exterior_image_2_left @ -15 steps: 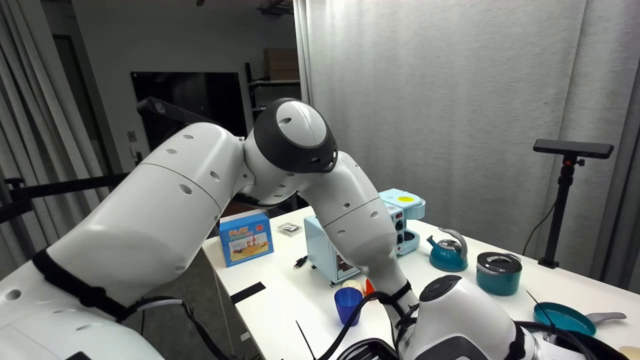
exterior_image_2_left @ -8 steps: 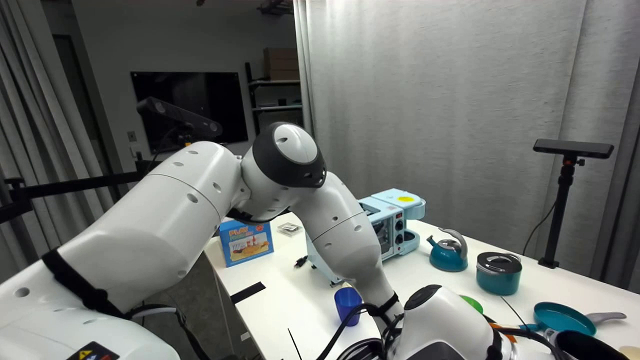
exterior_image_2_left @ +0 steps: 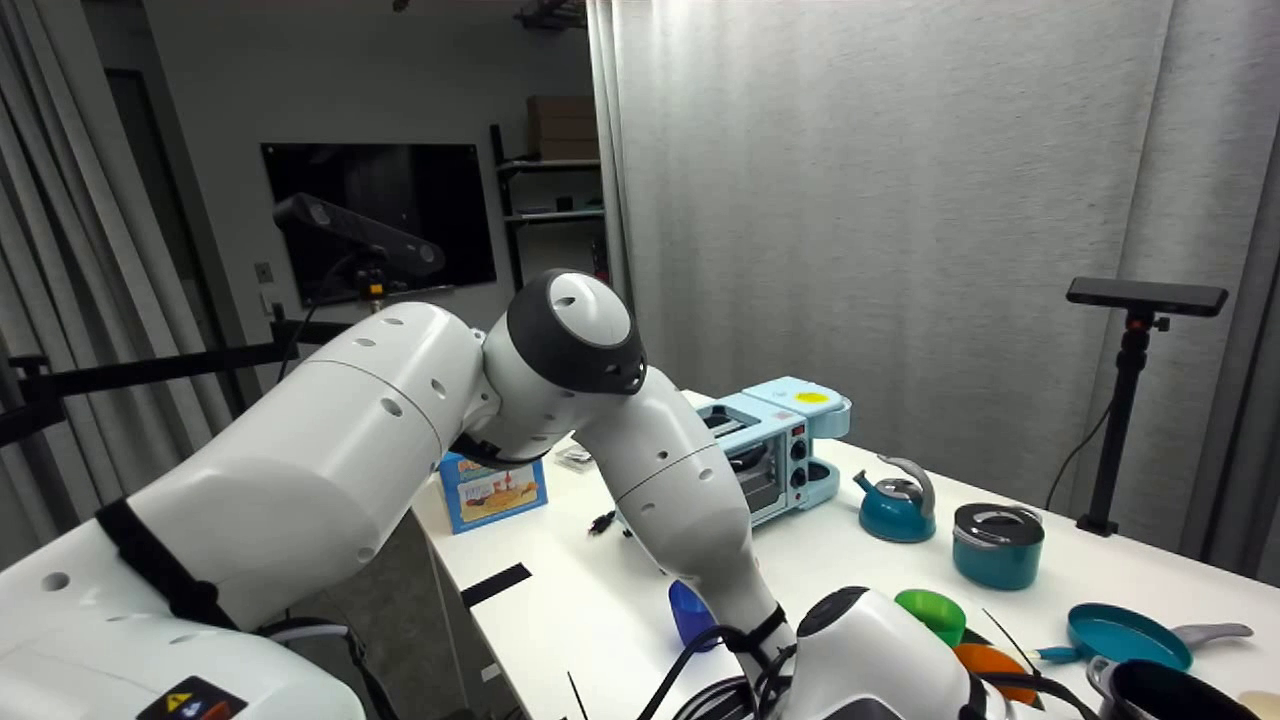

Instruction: Remove the orange carton from the bowl

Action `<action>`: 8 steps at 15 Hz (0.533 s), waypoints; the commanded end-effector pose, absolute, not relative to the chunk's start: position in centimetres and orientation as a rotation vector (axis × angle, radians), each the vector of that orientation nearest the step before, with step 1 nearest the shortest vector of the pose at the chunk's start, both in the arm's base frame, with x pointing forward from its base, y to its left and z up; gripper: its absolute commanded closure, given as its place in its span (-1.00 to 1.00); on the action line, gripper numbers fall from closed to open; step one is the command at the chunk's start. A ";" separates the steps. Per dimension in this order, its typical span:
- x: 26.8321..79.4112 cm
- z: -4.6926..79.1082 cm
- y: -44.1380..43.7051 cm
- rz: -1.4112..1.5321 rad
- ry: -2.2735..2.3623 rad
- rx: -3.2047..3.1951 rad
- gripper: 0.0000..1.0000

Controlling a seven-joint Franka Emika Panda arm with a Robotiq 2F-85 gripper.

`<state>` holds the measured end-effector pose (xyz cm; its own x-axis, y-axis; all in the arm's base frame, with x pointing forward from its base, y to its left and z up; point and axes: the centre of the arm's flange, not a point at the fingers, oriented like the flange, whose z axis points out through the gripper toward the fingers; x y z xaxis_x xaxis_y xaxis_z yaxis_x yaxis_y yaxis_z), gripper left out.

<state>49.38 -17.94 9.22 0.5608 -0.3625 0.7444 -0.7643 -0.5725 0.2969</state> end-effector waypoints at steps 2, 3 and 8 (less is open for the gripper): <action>49.8 9.3 -17.5 0.870 -0.908 2.149 -1.00; 49.8 9.5 -17.4 0.871 -0.908 2.146 -1.00; 49.2 11.4 -17.1 0.900 -0.918 2.104 -1.00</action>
